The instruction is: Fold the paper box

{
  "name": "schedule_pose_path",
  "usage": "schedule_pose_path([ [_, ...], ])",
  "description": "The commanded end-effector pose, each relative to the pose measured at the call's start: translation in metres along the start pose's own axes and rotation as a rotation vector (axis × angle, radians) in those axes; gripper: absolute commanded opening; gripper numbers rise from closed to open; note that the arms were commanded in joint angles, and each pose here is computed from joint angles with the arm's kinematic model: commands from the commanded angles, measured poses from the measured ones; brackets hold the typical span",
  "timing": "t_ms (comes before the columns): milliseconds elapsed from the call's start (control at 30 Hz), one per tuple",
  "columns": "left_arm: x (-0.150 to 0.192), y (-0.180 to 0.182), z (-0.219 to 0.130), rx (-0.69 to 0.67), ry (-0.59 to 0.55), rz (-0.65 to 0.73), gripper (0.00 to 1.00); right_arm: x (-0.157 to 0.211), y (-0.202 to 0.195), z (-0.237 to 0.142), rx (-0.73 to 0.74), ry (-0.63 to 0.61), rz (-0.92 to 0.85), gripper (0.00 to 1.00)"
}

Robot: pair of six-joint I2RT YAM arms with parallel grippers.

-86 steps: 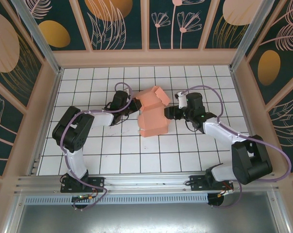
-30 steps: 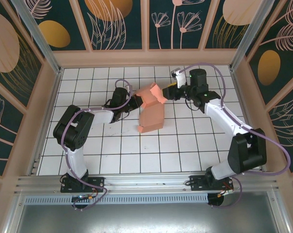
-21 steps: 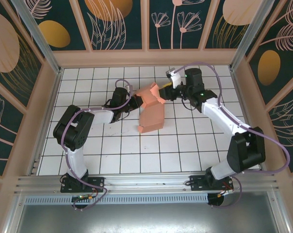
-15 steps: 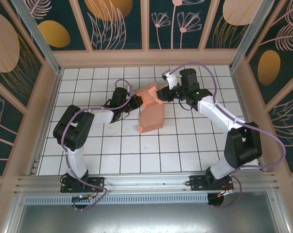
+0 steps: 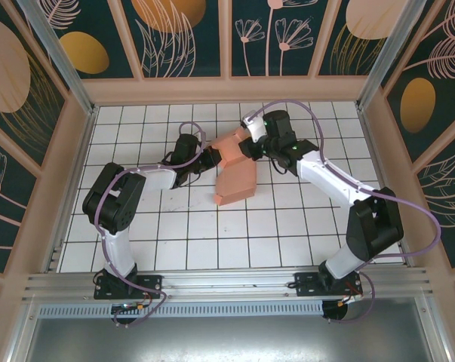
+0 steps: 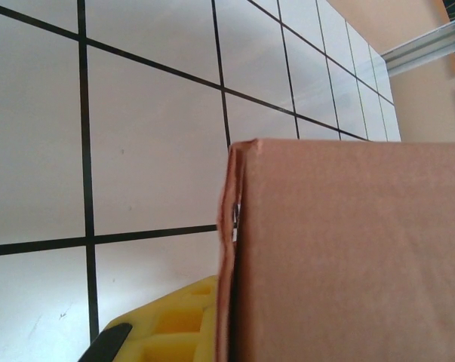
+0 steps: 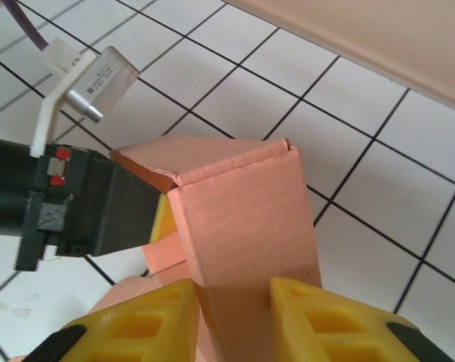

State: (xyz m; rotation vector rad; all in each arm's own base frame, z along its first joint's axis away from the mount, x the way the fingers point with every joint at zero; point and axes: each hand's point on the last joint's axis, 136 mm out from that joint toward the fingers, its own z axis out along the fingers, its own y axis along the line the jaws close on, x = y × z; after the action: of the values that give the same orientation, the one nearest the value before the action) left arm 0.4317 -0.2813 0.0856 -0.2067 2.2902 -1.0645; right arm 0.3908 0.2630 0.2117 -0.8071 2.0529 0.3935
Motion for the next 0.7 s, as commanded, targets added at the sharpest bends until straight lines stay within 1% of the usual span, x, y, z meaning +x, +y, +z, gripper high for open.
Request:
schedule_pose_path([
  [0,-0.010,-0.019,0.001,0.061,-0.006,0.032,0.00,0.002,-0.005,0.001,0.088,0.025,-0.056,0.29],
  [333,-0.010,-0.022,-0.001,0.072,-0.005,0.038,0.00,0.008,-0.010,0.007,0.164,0.059,-0.083,0.28],
  [500,-0.010,-0.023,-0.001,0.075,-0.005,0.041,0.00,0.010,-0.011,0.013,0.211,0.075,-0.101,0.25],
  [533,-0.009,-0.023,-0.001,0.075,-0.003,0.041,0.00,0.011,-0.011,0.014,0.222,0.079,-0.107,0.23],
  [667,-0.009,-0.023,0.001,0.079,-0.001,0.037,0.00,0.015,-0.009,0.021,0.268,0.098,-0.132,0.22],
])
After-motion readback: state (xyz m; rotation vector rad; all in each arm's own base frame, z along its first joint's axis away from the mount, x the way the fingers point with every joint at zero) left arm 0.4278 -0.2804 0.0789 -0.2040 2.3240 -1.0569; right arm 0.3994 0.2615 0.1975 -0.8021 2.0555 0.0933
